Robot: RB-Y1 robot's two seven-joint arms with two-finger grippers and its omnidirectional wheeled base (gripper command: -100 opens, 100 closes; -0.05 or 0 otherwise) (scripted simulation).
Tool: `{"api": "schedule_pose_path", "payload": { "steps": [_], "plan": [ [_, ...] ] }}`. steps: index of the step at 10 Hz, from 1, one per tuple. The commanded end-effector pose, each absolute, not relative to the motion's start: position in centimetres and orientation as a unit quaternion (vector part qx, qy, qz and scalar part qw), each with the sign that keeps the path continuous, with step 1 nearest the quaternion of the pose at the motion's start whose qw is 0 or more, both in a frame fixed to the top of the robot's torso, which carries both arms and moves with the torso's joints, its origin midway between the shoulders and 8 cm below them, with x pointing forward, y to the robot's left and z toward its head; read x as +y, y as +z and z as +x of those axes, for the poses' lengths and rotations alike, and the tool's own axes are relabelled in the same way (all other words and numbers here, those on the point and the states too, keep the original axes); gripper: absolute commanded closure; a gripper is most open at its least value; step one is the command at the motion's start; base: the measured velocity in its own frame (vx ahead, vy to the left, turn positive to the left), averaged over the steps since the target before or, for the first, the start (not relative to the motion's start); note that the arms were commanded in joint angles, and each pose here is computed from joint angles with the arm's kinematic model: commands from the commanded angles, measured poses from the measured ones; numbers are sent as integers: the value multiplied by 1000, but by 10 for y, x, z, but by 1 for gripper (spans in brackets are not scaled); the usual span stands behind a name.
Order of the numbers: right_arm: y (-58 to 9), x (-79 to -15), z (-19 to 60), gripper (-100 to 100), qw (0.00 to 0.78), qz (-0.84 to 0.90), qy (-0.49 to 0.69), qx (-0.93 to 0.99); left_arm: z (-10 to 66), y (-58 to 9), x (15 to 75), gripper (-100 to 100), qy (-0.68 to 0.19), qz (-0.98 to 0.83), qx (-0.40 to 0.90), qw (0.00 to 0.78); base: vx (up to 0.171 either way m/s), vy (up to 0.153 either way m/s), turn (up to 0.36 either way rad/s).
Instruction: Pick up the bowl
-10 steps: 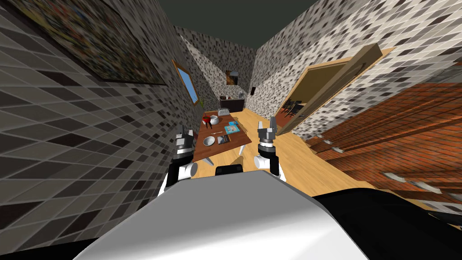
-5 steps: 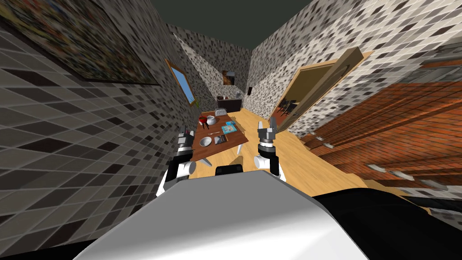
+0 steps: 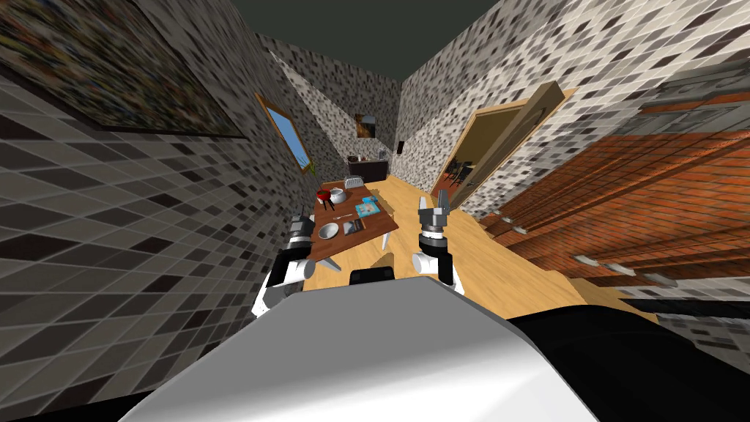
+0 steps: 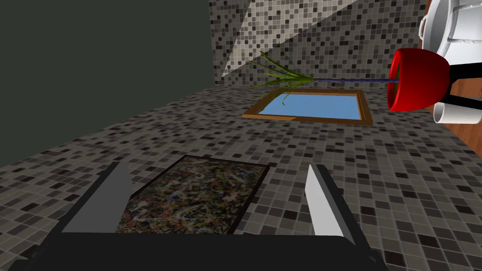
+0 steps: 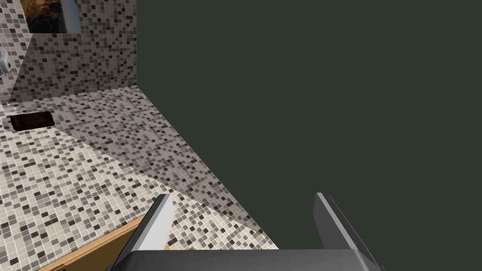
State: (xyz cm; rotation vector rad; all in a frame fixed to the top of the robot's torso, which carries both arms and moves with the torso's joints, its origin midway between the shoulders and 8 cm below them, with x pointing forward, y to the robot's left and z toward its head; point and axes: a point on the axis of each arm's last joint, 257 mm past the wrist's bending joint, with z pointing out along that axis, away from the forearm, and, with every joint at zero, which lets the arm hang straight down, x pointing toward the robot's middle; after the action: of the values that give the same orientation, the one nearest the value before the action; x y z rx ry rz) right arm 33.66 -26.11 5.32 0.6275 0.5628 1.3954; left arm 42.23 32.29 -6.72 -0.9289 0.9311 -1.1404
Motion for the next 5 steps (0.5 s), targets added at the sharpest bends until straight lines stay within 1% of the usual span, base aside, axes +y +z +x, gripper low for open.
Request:
{"api": "schedule_pose_path", "payload": {
  "steps": [1, 4, 5],
  "plan": [
    [53, -261, 337, 0, 686, 280, 623, 251, 430, -80, 333, -100, -490, -425, 420, 635, -14, -46, -114],
    [53, -261, 337, 0, 686, 280, 623, 251, 437, -95, 342, -100, -477, -445, 433, 622, -5, -37, -63],
    [53, -261, 337, 0, 686, 280, 623, 251, 443, -105, 352, -100, -468, -458, 439, 615, -10, -40, -122]
  ]
}}
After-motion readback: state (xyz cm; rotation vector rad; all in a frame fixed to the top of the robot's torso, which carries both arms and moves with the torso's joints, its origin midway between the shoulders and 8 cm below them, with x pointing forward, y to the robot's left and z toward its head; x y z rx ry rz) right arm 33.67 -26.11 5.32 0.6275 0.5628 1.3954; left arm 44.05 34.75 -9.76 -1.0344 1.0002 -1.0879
